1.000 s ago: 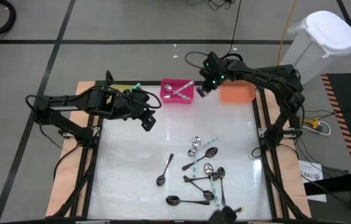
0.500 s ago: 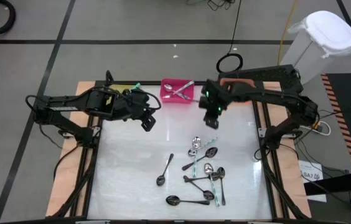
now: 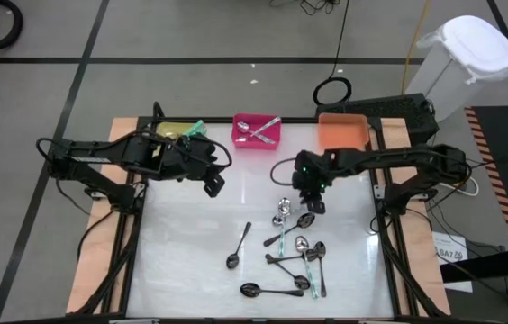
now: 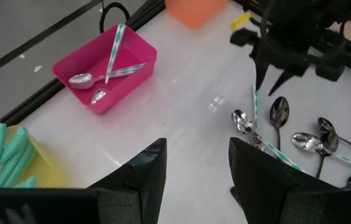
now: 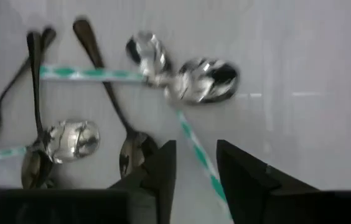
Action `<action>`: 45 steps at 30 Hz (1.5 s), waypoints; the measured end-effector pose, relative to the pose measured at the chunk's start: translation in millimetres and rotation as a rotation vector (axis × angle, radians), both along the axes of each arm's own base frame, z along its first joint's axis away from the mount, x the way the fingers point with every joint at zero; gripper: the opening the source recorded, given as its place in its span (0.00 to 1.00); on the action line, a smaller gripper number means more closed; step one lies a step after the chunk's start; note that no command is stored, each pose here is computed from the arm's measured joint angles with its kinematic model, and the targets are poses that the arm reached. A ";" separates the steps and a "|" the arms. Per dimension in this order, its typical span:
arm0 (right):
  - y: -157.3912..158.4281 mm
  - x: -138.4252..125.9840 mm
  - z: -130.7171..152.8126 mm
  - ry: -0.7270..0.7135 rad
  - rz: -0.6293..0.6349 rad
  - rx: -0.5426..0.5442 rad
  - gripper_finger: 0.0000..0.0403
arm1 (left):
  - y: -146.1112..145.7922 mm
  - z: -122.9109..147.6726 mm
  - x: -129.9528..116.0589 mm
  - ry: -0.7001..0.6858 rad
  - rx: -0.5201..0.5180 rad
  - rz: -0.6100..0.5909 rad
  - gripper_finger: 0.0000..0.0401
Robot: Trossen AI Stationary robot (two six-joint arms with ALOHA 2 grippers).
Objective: Sort silverware by color (type)
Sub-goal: Put the white patterned spoon into the pink bin
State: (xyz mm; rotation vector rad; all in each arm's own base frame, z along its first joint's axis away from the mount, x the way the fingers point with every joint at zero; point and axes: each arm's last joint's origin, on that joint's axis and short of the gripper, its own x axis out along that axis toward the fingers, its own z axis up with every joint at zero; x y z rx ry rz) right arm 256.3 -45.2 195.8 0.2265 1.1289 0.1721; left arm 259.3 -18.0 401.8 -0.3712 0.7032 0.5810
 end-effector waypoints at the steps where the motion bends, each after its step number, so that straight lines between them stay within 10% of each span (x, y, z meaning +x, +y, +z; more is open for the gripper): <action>1: 2.1 -1.2 -3.5 0.006 0.004 0.002 0.30 | -0.6 0.0 0.0 -0.003 -0.004 0.002 0.43; 13: 6.7 -10.0 -20.6 0.017 0.172 -0.114 0.47 | -3.6 0.0 -0.3 -0.010 -0.018 0.006 0.43; 45: 8.6 -27.2 -54.6 0.006 0.233 -0.189 0.36 | -3.1 0.2 -0.2 -0.061 -0.086 0.103 0.43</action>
